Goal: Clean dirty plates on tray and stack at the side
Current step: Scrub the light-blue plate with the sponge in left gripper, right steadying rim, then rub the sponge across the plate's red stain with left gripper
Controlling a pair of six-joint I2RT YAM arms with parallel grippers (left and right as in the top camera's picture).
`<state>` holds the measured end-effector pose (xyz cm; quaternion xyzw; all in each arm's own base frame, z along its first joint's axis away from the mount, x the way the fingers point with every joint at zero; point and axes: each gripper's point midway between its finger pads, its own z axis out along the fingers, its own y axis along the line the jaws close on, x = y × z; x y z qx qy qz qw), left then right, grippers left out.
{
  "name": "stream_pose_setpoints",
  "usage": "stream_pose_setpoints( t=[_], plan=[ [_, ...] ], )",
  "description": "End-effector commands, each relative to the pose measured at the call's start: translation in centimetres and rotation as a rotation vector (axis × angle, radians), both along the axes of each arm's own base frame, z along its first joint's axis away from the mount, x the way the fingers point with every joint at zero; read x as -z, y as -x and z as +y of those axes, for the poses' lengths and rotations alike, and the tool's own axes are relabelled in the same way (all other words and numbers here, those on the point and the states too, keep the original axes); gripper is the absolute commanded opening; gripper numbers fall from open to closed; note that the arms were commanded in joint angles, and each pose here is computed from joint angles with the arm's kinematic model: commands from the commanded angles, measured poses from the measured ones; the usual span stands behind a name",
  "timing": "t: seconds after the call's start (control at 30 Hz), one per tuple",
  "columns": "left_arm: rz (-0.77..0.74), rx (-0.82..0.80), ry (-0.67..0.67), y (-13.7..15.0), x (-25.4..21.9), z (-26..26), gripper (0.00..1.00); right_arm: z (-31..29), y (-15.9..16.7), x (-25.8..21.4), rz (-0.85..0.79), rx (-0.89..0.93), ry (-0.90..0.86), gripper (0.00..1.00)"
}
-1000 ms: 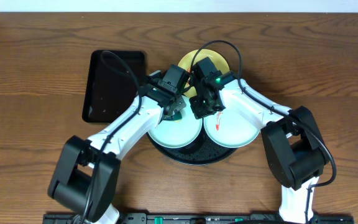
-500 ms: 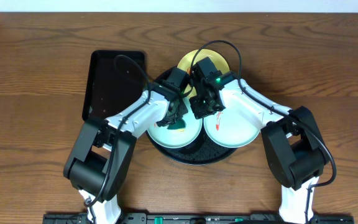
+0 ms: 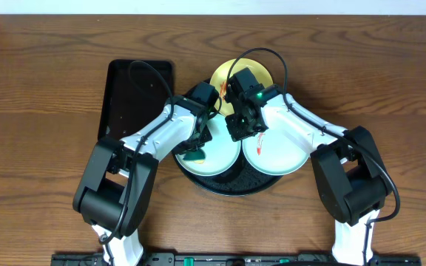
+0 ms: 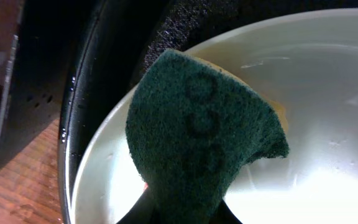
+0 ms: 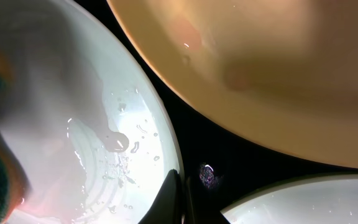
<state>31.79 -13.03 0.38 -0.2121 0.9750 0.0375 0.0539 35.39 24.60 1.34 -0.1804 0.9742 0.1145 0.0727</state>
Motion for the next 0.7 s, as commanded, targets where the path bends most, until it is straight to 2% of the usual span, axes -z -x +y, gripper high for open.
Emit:
stream_pose_setpoints(
  t=[0.0,0.23,0.43,0.5,0.67],
  plan=[
    [0.039,-0.015,-0.156,0.8,1.1,3.7,0.08,-0.5,0.1,0.4,0.004,0.007,0.033,0.01],
    [-0.008,-0.015,-0.233,0.6,-1.2,5.2,0.07,-0.5,0.1,0.4,0.004,0.006,0.034,0.01],
    [-0.075,-0.035,-0.214,-0.1,-3.1,5.1,0.07,-0.5,0.1,0.4,0.004,0.006,0.034,0.01],
    [-0.089,-0.051,-0.167,-0.3,-3.2,4.3,0.08,-0.5,0.1,0.4,0.004,0.006,0.034,0.01],
    [-0.105,-0.039,0.057,-1.4,-2.7,0.1,0.07,-0.5,0.1,0.4,0.004,0.006,0.033,0.01]
  ],
)
